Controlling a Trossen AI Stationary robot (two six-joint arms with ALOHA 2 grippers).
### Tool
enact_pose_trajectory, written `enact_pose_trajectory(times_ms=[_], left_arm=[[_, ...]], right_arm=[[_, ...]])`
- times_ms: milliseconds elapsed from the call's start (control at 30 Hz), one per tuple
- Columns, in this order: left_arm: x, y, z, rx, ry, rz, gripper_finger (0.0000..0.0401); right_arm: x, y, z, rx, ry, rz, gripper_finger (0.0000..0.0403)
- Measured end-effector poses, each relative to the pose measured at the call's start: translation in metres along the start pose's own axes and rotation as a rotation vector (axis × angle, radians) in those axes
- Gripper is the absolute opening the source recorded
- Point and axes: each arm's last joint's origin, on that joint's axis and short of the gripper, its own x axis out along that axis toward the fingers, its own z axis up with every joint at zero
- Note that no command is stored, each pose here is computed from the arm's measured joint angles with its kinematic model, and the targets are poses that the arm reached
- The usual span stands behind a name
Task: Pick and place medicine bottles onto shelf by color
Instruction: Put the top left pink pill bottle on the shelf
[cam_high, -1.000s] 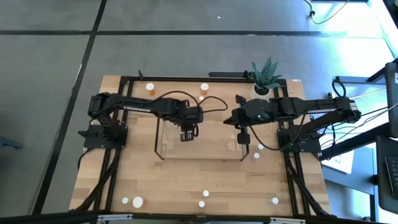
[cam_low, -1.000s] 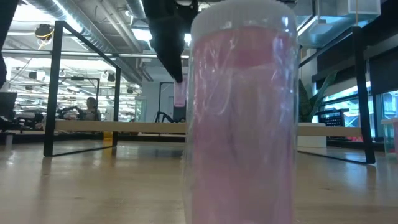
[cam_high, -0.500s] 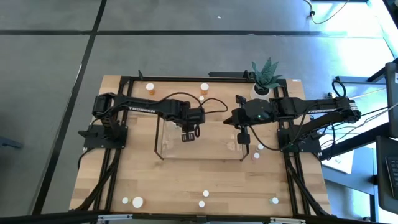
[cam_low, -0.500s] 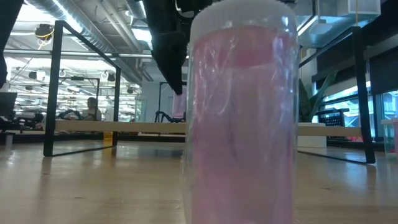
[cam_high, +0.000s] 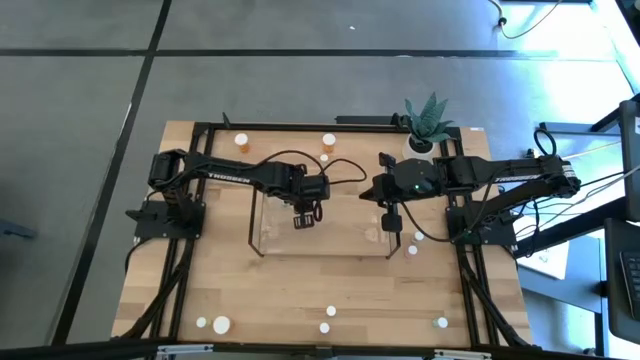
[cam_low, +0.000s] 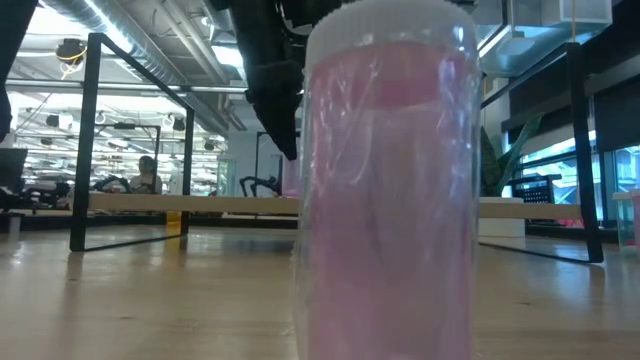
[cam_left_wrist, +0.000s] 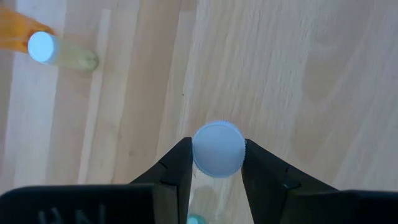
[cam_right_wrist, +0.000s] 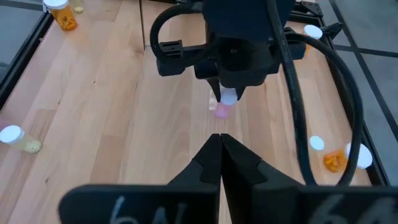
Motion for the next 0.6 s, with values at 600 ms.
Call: enact_pose_trajectory(times_ms=[600], left_arm=[[0.0093,0.001,0.0012,-0.035,0.012,0.005,0.0106]], right_arm=[[0.0,-0.0001,0.0,0.0,0.0,0.0,0.001]])
